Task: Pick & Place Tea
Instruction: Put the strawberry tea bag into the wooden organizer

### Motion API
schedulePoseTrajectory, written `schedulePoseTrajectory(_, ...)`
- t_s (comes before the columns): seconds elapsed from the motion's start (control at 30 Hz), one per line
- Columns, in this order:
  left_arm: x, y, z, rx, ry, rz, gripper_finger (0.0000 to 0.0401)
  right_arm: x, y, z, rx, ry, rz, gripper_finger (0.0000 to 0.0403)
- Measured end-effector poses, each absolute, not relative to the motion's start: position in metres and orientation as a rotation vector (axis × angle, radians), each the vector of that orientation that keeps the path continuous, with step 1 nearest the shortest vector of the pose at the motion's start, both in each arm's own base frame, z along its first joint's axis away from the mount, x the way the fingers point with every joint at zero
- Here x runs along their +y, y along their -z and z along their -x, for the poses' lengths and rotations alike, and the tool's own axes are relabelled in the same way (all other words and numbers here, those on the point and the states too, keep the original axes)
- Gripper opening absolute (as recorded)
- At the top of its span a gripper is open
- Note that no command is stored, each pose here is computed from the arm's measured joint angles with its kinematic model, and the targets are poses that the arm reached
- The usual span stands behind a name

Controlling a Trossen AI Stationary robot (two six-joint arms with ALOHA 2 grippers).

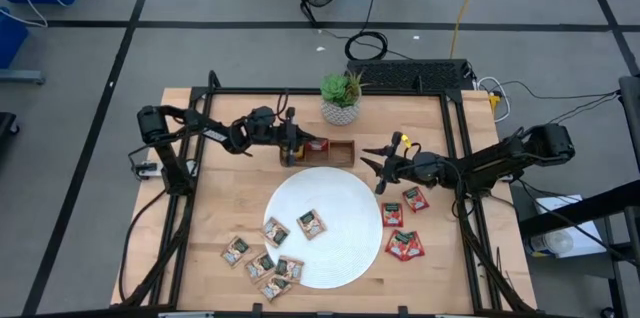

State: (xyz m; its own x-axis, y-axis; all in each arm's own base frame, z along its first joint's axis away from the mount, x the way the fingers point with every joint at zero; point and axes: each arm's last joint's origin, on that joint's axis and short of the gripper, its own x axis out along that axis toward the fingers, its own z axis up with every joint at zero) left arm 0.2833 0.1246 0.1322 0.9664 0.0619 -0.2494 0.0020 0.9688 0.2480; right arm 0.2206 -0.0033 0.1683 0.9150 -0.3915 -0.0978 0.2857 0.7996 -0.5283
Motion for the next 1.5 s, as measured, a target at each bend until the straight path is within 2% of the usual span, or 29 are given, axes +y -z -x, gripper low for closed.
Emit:
schedulePoseTrajectory(0.2, 0.125, -0.132, -0.283, 0.258, -0.043, -0.218, 0.0031, -0.003, -0.168, -0.221, 0.213, 0.364, 0.533, 0.0091)
schedulePoseTrajectory(0.57, 0.125, -0.135, -0.284, 0.237, -0.050, -0.210, 0.0140, -0.003, -0.168, -0.221, 0.213, 0.364, 0.534, 0.0091)
schedulePoseTrajectory(0.67, 0.124, -0.140, -0.284, 0.213, -0.061, -0.206, 0.0155, -0.003, -0.168, -0.221, 0.213, 0.364, 0.534, 0.0091)
schedulePoseTrajectory(0.77, 0.119, -0.159, -0.290, 0.180, -0.162, -0.147, 0.0157, -0.003, -0.168, -0.221, 0.214, 0.364, 0.534, 0.0091)
schedulePoseTrajectory(0.9, 0.100, -0.183, -0.307, 0.344, -0.145, -0.202, 0.0125, -0.003, -0.167, -0.220, 0.220, 0.362, 0.536, 0.0091)
schedulePoseTrajectory(1.03, 0.073, -0.208, -0.329, 0.658, -0.075, -0.346, 0.0038, -0.003, -0.167, -0.220, 0.221, 0.362, 0.536, 0.0091)
schedulePoseTrajectory(1.1, 0.068, -0.217, -0.339, 0.786, -0.051, -0.370, 0.0012, -0.003, -0.167, -0.220, 0.221, 0.362, 0.539, 0.0091)
schedulePoseTrajectory(1.2, 0.066, -0.221, -0.349, 0.915, -0.023, -0.366, 0.0005, -0.003, -0.167, -0.220, 0.221, 0.362, 0.539, 0.0091)
schedulePoseTrajectory(1.3, 0.071, -0.222, -0.361, 0.945, -0.009, -0.379, 0.0004, -0.003, -0.167, -0.220, 0.221, 0.362, 0.539, 0.0091)
schedulePoseTrajectory(1.5, 0.084, -0.193, -0.377, 1.053, 0.025, -0.336, 0.0002, -0.003, -0.167, -0.220, 0.222, 0.361, 0.539, 0.0091)
